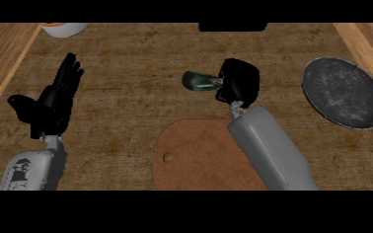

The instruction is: Pick the eggplant from the cutting board and place it in the pan

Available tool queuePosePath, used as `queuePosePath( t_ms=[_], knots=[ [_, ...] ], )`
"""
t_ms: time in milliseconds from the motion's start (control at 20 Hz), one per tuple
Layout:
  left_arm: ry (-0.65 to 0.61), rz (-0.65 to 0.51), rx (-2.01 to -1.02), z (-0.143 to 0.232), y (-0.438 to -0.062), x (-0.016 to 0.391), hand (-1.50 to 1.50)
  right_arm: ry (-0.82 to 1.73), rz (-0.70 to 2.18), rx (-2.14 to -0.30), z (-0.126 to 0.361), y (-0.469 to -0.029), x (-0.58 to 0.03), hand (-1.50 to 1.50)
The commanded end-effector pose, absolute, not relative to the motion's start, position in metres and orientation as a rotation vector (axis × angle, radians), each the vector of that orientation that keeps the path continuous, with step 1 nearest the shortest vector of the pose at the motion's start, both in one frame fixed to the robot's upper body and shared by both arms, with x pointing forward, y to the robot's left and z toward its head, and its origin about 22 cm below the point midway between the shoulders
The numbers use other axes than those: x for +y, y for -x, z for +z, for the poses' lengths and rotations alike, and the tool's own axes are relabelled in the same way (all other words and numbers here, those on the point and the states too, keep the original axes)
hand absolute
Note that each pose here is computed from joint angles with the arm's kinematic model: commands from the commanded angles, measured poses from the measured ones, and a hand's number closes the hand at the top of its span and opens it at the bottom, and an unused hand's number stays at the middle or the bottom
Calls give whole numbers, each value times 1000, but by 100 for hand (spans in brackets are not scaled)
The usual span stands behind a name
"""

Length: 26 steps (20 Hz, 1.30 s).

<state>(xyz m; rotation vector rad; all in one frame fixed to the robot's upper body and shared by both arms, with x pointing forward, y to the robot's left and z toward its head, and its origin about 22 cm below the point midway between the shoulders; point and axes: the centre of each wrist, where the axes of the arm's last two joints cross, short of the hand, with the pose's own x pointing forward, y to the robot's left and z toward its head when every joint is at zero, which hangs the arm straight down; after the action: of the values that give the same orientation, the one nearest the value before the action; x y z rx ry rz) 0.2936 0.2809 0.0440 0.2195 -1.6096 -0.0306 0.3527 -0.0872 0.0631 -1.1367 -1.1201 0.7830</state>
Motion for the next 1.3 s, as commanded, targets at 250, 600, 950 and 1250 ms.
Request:
queuePosePath(
  t_ms=[250, 600, 950, 1250],
  knots=[
    [-210, -44, -1613, 65, -297, 288, 0, 1323, 451, -1241, 122, -335, -131, 150],
    [-189, -33, -1622, 58, -298, 278, 0, 1254, 155, -1313, 141, -344, -225, 150],
    [-202, -36, -1616, 47, -295, 266, 0, 1384, 131, -1224, 103, -342, -343, 150],
    [-194, -55, -1629, 53, -302, 274, 0, 1546, 236, -1087, 77, -346, -413, 150]
  ],
)
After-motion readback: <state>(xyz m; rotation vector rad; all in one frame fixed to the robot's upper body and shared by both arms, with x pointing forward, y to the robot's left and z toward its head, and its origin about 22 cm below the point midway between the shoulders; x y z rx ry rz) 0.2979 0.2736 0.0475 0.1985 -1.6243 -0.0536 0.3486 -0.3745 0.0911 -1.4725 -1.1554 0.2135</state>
